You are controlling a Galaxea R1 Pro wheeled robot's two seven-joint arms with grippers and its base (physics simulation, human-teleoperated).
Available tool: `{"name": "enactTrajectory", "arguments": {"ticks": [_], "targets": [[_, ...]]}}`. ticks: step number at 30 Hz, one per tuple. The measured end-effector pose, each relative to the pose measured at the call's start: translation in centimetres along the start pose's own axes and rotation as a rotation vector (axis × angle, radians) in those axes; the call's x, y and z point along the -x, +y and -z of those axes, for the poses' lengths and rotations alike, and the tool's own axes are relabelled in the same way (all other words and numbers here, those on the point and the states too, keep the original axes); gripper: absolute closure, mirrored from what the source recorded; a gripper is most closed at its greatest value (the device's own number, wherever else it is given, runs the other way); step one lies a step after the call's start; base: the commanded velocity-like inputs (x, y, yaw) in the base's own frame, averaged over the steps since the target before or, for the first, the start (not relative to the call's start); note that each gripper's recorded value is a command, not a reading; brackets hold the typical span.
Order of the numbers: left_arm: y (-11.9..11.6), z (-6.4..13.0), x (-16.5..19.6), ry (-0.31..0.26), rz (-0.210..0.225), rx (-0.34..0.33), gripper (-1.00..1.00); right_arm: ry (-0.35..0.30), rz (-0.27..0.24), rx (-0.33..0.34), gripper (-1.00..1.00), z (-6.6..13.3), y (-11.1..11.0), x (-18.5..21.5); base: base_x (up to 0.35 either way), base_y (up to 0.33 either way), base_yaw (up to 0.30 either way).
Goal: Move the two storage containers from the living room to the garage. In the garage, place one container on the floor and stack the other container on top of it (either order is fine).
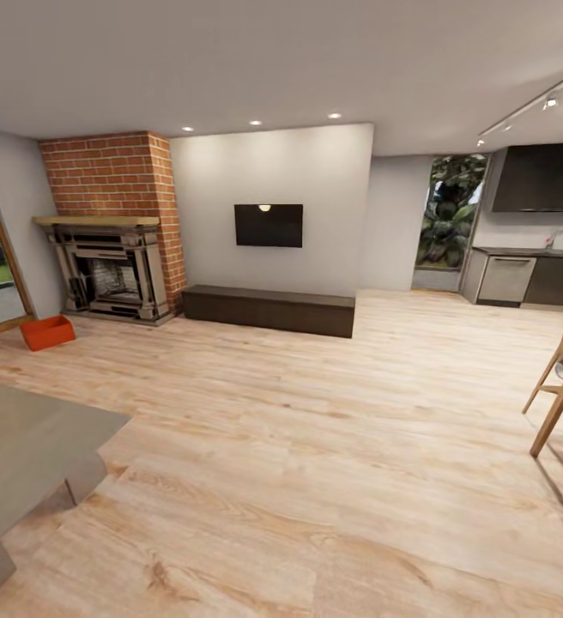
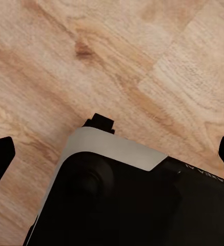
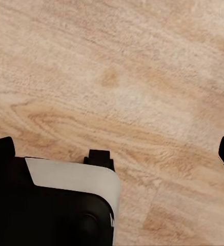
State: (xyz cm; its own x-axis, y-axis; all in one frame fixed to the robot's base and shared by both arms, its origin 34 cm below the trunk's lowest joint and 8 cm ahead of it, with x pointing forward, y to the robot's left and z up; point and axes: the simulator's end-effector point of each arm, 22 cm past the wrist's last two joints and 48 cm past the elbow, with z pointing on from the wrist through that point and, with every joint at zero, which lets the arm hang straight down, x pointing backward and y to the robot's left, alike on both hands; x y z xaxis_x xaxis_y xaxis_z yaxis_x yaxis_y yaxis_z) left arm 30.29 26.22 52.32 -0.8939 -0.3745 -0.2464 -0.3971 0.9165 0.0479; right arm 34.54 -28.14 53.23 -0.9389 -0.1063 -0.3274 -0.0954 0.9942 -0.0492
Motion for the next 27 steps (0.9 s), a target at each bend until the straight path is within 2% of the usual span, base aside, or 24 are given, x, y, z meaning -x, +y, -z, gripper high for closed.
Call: {"name": "enactTrajectory", "arguments": {"ticks": [27], "targets": [[0.0, 0.0, 0.0, 0.0, 0.0, 0.0, -1.0, -0.001, -0.001, 0.008, -1.0, -0.01, 0.69, 0.08, 0.325, 0.0, 0.0]]}}
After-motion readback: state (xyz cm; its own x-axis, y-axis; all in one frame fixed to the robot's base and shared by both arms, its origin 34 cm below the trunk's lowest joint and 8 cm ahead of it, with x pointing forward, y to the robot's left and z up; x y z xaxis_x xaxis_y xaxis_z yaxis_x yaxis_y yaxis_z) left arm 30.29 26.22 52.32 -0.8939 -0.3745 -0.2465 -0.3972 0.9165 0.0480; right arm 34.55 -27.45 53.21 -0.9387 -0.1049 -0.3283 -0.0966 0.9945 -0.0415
